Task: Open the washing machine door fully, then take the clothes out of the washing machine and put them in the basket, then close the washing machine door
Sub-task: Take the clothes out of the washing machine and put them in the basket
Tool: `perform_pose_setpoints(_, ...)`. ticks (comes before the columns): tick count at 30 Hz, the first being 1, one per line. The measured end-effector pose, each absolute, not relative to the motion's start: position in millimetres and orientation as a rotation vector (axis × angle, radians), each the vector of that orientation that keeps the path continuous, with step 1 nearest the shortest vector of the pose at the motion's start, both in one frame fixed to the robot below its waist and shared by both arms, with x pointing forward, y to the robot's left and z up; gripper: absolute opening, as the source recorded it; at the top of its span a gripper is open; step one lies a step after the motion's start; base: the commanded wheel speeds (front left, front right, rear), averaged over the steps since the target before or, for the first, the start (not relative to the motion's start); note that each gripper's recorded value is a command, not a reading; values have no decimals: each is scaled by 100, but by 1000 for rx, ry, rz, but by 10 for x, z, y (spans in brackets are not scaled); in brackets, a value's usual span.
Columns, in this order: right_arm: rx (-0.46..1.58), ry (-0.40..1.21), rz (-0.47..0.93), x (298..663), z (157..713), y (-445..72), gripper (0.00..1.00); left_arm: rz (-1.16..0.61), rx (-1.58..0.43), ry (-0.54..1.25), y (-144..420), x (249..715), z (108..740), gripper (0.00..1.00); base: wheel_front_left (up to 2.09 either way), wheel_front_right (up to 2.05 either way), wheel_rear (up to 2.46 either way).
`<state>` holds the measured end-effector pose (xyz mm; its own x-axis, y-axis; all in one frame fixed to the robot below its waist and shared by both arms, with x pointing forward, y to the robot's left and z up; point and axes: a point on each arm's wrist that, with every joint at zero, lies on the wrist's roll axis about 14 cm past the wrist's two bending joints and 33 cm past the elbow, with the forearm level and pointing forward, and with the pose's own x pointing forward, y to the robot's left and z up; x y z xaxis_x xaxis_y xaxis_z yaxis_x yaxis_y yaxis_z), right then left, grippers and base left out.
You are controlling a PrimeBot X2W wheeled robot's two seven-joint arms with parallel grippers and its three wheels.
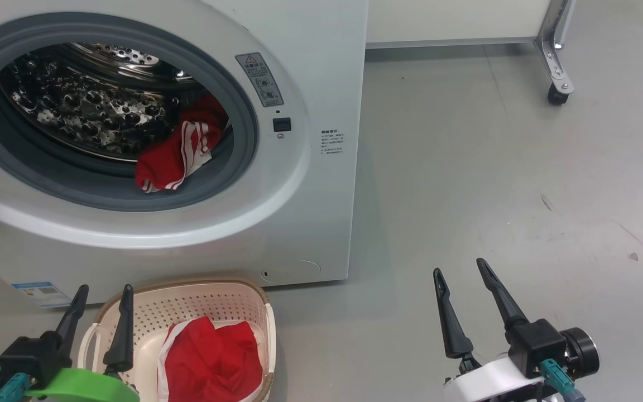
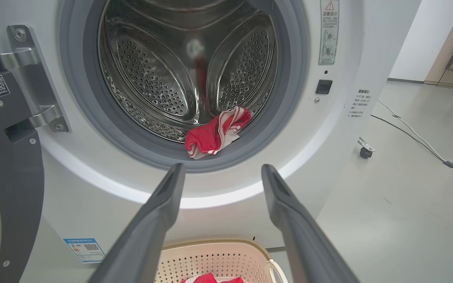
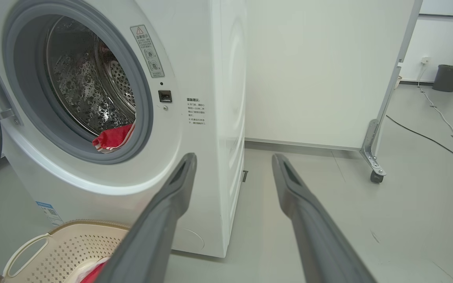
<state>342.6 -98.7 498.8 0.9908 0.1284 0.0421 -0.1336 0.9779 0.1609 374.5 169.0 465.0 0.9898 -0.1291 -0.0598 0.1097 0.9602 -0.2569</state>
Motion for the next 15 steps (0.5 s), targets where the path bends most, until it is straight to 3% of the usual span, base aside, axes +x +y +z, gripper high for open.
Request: perform_pose_setpoints(15,169,3,132,3441,4886,-969,100,-113,-249,94,1748,3841,4570,100,0,0,0)
